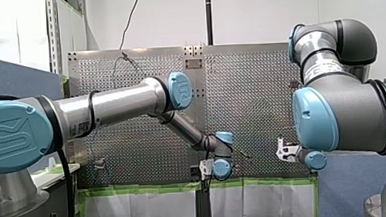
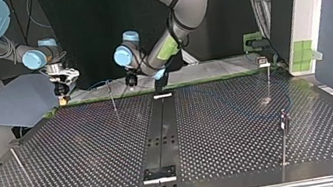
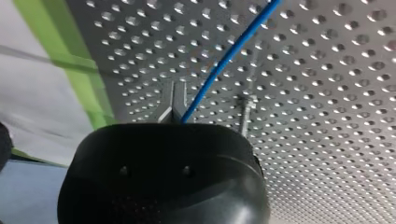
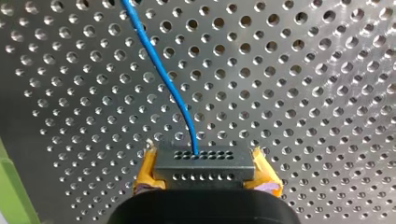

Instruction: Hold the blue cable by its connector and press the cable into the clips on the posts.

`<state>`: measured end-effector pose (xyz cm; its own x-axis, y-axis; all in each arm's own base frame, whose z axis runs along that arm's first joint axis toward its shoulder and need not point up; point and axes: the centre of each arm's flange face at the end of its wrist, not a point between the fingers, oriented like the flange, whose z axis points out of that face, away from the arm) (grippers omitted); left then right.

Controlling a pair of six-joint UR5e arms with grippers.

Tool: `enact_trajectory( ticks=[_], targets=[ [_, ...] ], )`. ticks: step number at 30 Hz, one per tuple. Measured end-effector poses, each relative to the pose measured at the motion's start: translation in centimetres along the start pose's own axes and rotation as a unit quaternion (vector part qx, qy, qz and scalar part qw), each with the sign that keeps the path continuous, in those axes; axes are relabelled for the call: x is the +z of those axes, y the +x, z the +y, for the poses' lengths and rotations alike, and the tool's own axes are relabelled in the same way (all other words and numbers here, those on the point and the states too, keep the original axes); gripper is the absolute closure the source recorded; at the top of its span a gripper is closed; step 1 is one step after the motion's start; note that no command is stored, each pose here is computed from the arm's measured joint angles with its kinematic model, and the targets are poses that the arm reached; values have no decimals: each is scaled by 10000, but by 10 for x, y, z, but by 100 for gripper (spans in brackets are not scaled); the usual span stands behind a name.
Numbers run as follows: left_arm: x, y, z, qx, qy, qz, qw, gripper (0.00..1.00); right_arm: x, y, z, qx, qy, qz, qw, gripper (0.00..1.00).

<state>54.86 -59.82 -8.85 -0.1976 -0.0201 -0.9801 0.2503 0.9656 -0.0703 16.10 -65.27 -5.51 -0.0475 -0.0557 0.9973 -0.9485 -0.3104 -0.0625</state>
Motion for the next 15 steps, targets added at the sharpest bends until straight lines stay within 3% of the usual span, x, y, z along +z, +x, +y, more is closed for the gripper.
enact_trajectory(
  ticks=[7, 15],
  targets=[
    [8, -20, -11, -68, 34, -152, 9999, 100, 3, 3, 3, 52, -4, 42, 10000, 100],
    [13, -34, -10, -115, 22, -233, 9997, 100, 13, 12, 16, 135, -77, 159, 9998, 100]
  ],
)
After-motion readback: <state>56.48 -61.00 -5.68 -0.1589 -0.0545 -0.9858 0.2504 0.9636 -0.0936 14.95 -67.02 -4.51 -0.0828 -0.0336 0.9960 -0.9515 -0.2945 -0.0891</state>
